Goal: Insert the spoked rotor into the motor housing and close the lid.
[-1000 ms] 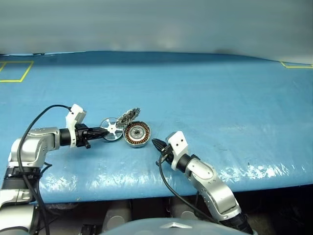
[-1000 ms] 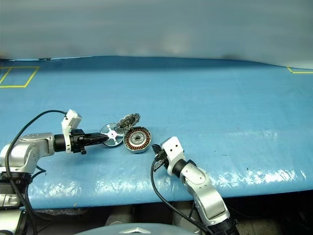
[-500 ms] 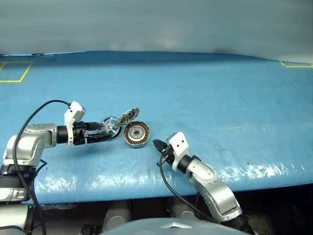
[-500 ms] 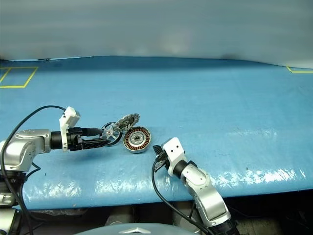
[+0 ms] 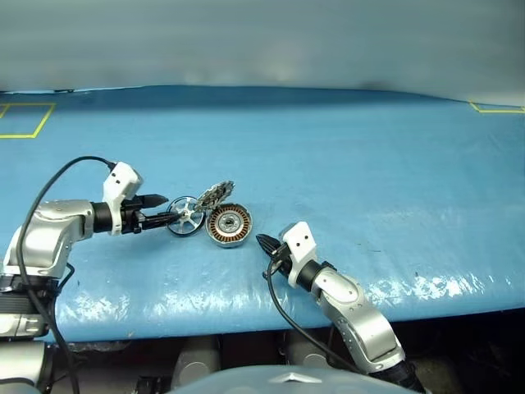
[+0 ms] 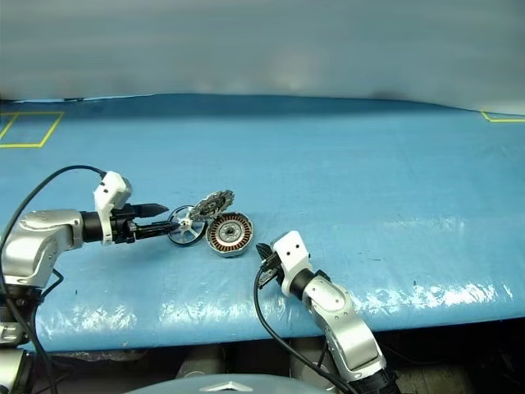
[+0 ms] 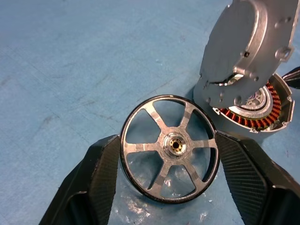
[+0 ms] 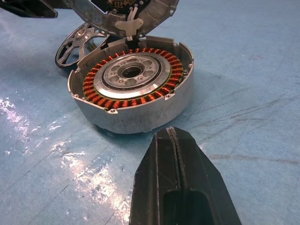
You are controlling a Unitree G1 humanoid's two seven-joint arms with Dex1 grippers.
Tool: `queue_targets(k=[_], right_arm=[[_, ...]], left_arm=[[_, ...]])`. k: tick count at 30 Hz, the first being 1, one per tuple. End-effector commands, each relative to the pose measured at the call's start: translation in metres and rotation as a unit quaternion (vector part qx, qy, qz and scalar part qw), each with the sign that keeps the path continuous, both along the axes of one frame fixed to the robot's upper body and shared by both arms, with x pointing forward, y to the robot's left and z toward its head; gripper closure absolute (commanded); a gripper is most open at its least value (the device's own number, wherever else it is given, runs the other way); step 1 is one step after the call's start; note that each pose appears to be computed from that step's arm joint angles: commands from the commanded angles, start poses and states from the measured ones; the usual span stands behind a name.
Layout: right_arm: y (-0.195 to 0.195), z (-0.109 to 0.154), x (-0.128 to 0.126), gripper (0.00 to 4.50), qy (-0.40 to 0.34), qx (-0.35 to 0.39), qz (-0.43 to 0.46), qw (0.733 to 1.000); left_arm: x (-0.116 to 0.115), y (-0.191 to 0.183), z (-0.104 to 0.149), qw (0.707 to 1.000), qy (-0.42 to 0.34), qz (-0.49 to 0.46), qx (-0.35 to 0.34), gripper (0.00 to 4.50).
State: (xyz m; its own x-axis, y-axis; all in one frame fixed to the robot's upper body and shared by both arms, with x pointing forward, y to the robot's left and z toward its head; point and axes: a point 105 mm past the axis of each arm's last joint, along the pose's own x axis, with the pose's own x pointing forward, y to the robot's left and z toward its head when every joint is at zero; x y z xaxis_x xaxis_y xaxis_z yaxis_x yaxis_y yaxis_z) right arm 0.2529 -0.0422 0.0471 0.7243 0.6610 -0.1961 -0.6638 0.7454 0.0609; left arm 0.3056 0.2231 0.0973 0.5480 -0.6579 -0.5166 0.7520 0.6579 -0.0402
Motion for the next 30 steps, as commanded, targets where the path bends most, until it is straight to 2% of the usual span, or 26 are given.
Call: queue_targets(k=[1, 6, 15, 30], right_arm=[[-0.002, 0.011, 0.001, 4.50, -0.021, 0.009, -0.008, 1.000], [-0.004, 0.011, 0.000, 4.50, -0.019, 0.010, -0.014, 1.000], [-0.003, 0.011, 0.000, 4.50, -0.019, 0.009, -0.009, 1.000], [-0.002, 0.012, 0.000, 4.50, -0.020, 0.011, -0.008, 1.000]], left_arm=[[-0.003, -0.017, 0.009, 0.998, -0.043, -0.022, 0.029, 0.95], [-0.011, -0.026, 0.007, 0.997, -0.056, -0.025, 0.038, 0.95], [-0.007, -0.018, 0.008, 0.995, -0.083, 0.033, 0.051, 0.95], [-0.001, -0.015, -0.010, 0.992, -0.075, 0.080, 0.067, 0.95]])
